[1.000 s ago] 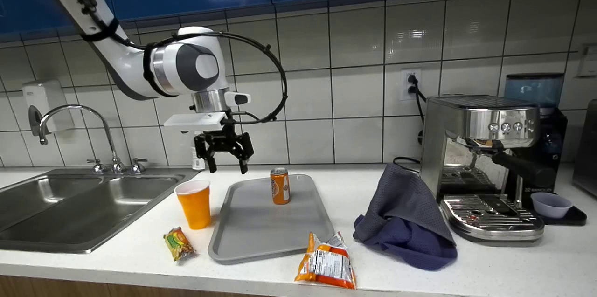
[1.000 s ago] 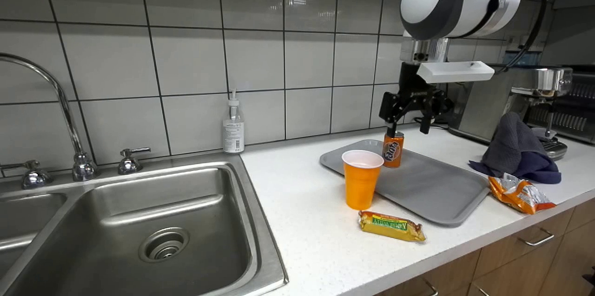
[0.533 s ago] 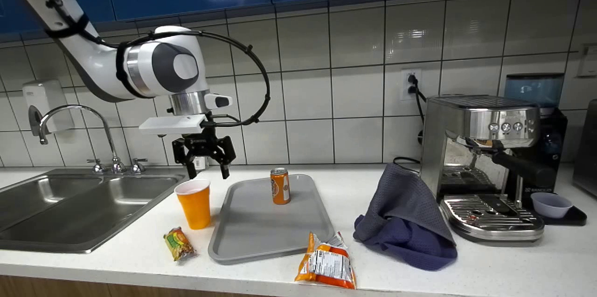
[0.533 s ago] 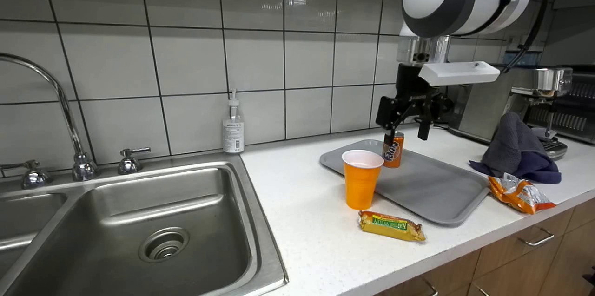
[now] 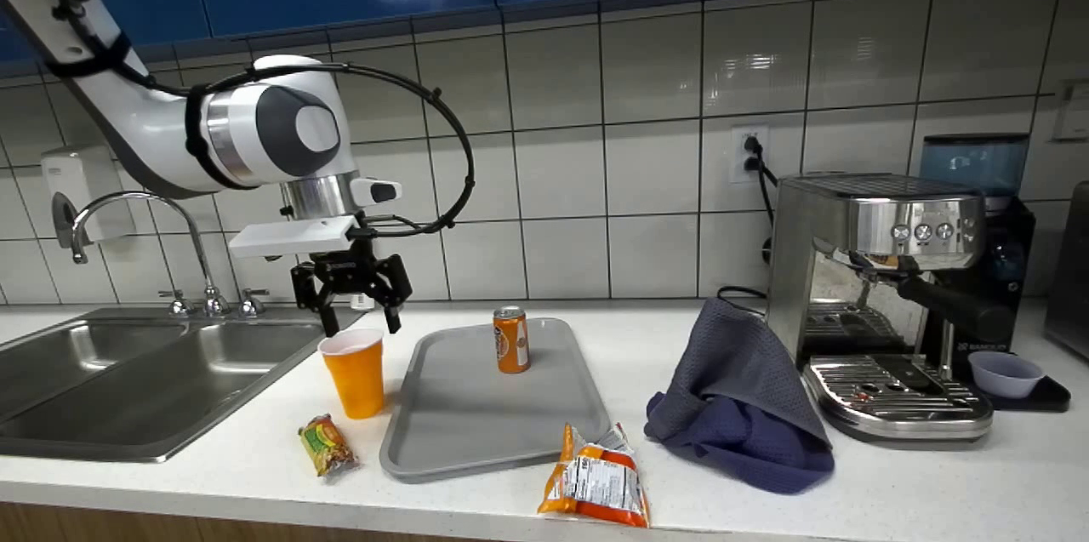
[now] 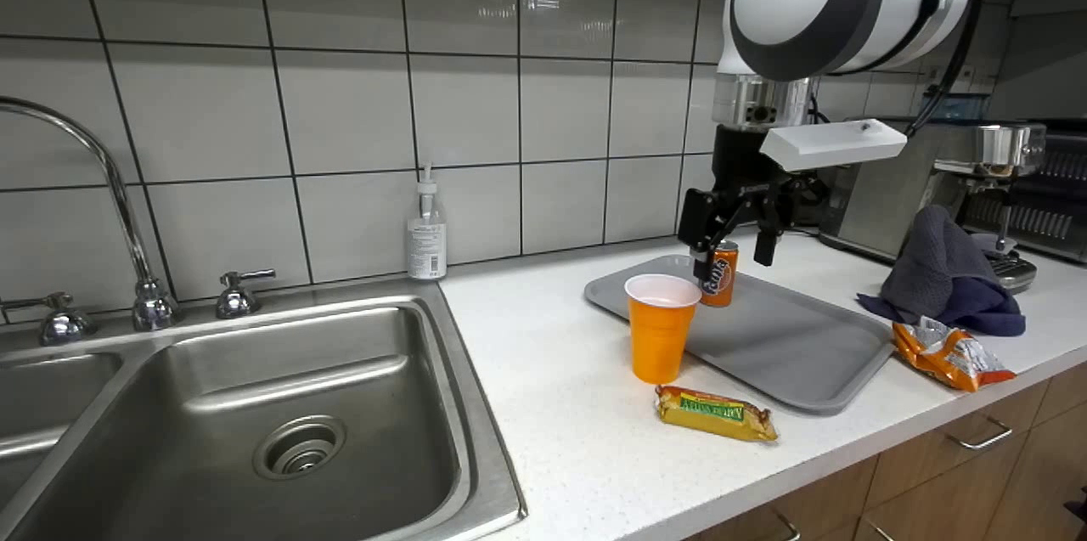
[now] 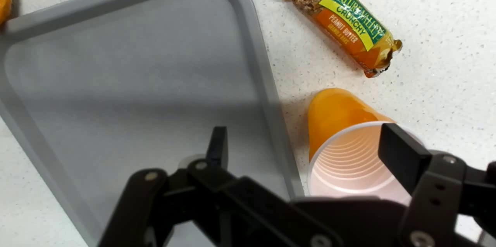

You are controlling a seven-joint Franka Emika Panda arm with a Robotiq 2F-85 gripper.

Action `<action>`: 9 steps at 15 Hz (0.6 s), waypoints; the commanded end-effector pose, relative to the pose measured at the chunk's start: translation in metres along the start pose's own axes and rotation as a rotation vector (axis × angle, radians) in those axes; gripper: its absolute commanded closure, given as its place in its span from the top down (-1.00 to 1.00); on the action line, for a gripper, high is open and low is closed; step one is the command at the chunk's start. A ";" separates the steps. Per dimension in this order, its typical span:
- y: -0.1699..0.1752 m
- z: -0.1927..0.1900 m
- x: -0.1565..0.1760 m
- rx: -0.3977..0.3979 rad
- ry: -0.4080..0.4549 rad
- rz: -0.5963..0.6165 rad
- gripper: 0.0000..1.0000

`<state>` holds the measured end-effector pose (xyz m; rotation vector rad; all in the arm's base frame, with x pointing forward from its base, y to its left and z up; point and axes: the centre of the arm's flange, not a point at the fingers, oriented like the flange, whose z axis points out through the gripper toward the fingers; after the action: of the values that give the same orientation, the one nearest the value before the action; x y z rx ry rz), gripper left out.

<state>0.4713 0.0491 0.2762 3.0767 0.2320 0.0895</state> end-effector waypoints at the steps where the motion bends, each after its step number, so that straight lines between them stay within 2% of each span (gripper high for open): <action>1: -0.010 0.006 0.003 -0.018 0.008 -0.005 1.00; 9: -0.014 0.026 0.020 -0.011 0.010 -0.014 1.00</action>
<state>0.4757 0.0570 0.2552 3.0748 0.2666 0.0694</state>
